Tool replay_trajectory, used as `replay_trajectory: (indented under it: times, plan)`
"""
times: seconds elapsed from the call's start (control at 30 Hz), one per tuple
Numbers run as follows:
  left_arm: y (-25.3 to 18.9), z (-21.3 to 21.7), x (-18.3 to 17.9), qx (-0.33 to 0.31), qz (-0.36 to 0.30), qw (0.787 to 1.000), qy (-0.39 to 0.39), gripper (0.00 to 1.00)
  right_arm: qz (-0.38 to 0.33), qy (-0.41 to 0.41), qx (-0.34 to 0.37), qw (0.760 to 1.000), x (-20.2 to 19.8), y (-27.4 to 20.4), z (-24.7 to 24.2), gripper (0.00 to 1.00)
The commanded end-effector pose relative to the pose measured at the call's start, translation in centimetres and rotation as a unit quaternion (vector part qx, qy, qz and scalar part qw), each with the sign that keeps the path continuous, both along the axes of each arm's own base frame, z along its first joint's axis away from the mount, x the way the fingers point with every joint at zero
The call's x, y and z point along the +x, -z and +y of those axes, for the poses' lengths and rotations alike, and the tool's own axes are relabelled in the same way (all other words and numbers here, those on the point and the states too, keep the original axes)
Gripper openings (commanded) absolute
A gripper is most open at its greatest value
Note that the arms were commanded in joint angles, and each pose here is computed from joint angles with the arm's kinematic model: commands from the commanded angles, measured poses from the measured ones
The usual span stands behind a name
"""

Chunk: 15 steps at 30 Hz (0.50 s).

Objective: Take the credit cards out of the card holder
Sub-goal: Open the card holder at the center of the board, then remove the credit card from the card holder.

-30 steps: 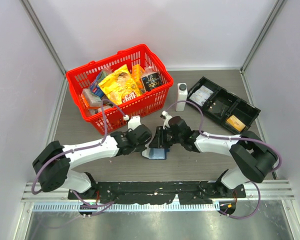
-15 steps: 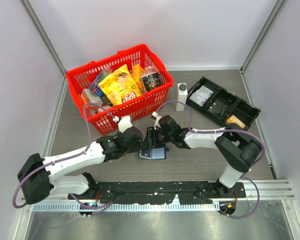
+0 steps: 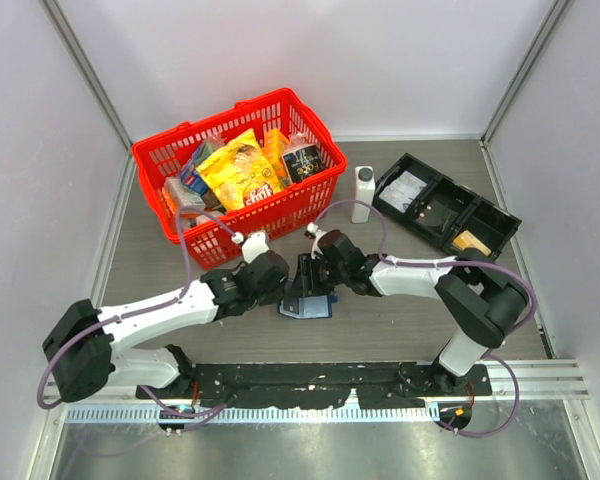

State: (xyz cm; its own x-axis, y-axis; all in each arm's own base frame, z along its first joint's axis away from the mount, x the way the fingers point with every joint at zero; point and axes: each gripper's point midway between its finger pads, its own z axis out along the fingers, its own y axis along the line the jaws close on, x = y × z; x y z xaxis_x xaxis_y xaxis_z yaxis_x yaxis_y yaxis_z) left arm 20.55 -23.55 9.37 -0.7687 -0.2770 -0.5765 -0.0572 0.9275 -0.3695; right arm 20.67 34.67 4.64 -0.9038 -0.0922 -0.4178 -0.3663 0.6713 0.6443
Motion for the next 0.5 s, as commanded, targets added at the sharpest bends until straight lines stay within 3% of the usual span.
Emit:
replay_trajectory:
  times: [0.0, 0.17, 0.47]
  plan:
    - [0.5, -0.9, 1.7, -0.028, 0.003, 1.000, -0.008, 0.11, -0.057, 0.022, -0.003, 0.998, 1.6, -2.5, -0.4, 0.42]
    - [2.2, -1.2, 2.1, -0.029, 0.028, 0.999, -0.004, 0.05, -0.053, 0.031, -0.009, 0.998, 1.4, -1.8, -0.9, 0.40]
    - [5.1, 0.7, 1.7, 0.017, 0.057, 0.998, -0.023, 0.09, -0.039, 0.044, -0.018, 0.998, 1.1, 0.3, -1.6, 0.35]
